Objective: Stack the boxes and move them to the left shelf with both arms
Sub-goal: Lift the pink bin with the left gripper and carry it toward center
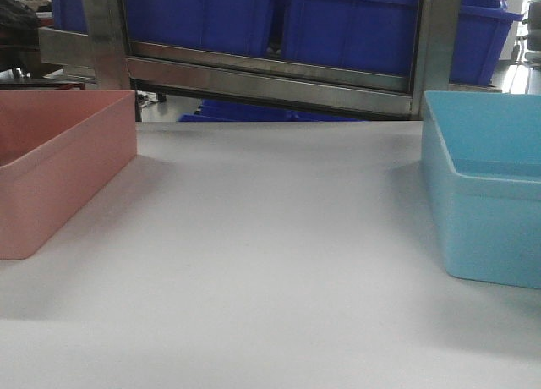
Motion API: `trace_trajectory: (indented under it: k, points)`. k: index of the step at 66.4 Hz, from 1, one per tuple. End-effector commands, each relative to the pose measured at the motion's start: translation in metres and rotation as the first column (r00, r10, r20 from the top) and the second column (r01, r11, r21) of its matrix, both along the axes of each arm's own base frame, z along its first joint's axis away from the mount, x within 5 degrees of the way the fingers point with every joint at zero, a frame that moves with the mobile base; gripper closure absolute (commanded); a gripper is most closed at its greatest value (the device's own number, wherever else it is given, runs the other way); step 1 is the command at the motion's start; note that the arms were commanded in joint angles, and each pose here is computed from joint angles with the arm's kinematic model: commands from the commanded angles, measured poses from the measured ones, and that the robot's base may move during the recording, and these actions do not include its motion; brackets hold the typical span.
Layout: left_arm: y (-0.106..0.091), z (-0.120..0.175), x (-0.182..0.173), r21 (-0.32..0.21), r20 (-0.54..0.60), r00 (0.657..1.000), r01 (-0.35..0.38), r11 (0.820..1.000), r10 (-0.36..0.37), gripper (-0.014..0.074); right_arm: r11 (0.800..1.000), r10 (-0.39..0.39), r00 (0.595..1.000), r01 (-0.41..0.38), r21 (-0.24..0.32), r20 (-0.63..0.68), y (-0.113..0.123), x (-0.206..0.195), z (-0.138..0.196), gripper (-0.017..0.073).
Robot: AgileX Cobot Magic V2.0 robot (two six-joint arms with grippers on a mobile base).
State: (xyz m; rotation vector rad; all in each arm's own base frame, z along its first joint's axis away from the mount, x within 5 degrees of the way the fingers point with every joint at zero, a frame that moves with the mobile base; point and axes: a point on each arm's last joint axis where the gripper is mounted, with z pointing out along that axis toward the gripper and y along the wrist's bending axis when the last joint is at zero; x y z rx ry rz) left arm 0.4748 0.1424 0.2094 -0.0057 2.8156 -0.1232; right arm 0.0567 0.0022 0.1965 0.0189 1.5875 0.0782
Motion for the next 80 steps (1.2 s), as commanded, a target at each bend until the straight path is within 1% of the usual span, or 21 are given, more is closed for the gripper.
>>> trace_trajectory:
  k: [1,5,10,15,18,22,25,31,35,41,42,46,47,52,56,61,69,74,80]
  points:
    - [-0.007,0.073,-0.01,-0.013,0.167,0.983,-0.071,0.997,0.072,0.06,1.0,-0.007,0.992,0.009,-0.012,0.123,-0.001,-0.003,0.015,0.0506]
    - [-0.014,0.092,-0.016,-0.014,0.197,0.977,-0.076,0.997,0.077,0.06,1.0,-0.007,0.992,0.009,-0.012,0.123,-0.001,-0.003,0.015,0.0506]
    - [-0.027,0.119,-0.026,-0.033,0.231,0.967,-0.098,0.995,0.103,0.0601,1.0,-0.007,0.992,0.009,-0.012,0.123,-0.001,-0.003,0.015,0.0506]
    - [-0.041,0.147,-0.039,-0.053,0.26,0.958,-0.111,0.992,0.122,0.0601,1.0,-0.007,0.992,0.009,-0.012,0.123,-0.001,-0.003,0.015,0.0506]
    - [-0.054,0.164,-0.047,-0.073,0.28,0.951,-0.119,0.99,0.135,0.0601,1.0,-0.007,0.992,0.009,-0.012,0.123,-0.001,-0.003,0.015,0.0506]
    - [-0.068,0.181,-0.056,-0.099,0.299,0.943,-0.126,0.987,0.15,0.0601,1.0,-0.007,0.992,0.009,-0.012,0.123,-0.001,-0.003,0.015,0.0506]
    - [-0.079,0.189,-0.062,-0.114,0.296,0.943,-0.123,0.986,0.152,0.0601,1.0,-0.007,0.992,0.009,-0.012,0.123,-0.001,-0.003,0.015,0.0506]
    - [-0.102,0.198,-0.071,-0.141,0.279,0.95,-0.107,0.984,0.143,0.0601,1.0,-0.007,0.992,0.009,-0.012,0.123,-0.001,-0.003,0.015,0.0506]
    - [-0.119,0.197,-0.075,-0.164,0.261,0.954,-0.106,0.981,0.147,0.06,1.0,-0.007,0.992,0.009,-0.012,0.123,-0.001,-0.003,0.015,0.0506]
    - [-0.143,0.189,-0.079,-0.177,0.248,0.959,-0.097,0.979,0.139,0.0601,1.0,-0.007,0.992,0.009,-0.012,0.123,-0.001,-0.003,0.015,0.0506]
    - [-0.145,0.188,-0.08,-0.18,0.247,0.959,-0.098,0.979,0.142,0.06,1.0,-0.007,0.992,0.009,-0.012,0.123,-0.001,-0.003,0.015,0.0506]
    - [-0.16,0.183,-0.086,-0.185,0.248,0.961,-0.075,0.98,0.12,0.06,1.0,-0.007,0.992,0.009,-0.012,0.123,-0.001,-0.003,0.015,0.0506]
    - [-0.169,0.181,-0.089,-0.192,0.247,0.962,-0.065,0.979,0.113,0.06,1.0,-0.007,0.992,0.009,-0.012,0.123,-0.001,-0.003,0.015,0.0506]
    - [-0.186,0.175,-0.101,-0.204,0.261,0.961,-0.04,0.978,0.093,0.06,1.0,-0.007,0.992,0.009,-0.012,0.123,-0.001,-0.003,0.015,0.0506]
    - [-0.199,0.17,-0.109,-0.219,0.282,0.955,-0.034,0.975,0.096,0.06,1.0,-0.007,0.992,0.009,-0.012,0.123,-0.001,-0.003,0.015,0.0506]
    - [-0.209,0.16,-0.122,-0.249,0.29,0.949,-0.049,0.967,0.123,0.06,1.0,-0.007,0.992,0.009,-0.012,0.123,-0.001,-0.003,0.015,0.0506]
    - [-0.225,0.14,-0.141,-0.289,0.291,0.945,-0.058,0.956,0.146,0.06,1.0,-0.007,0.992,0.009,-0.012,0.123,-0.001,-0.003,0.015,0.0506]
    - [-0.236,0.121,-0.151,-0.315,0.272,0.948,-0.076,0.946,0.167,0.06,1.0,-0.007,0.992,0.009,-0.012,0.123,-0.001,-0.003,0.015,0.0506]
    - [-0.248,0.098,-0.158,-0.328,0.245,0.955,-0.083,0.941,0.169,0.06,1.0,-0.007,0.992,0.009,-0.012,0.123,-0.001,-0.003,0.015,0.0506]
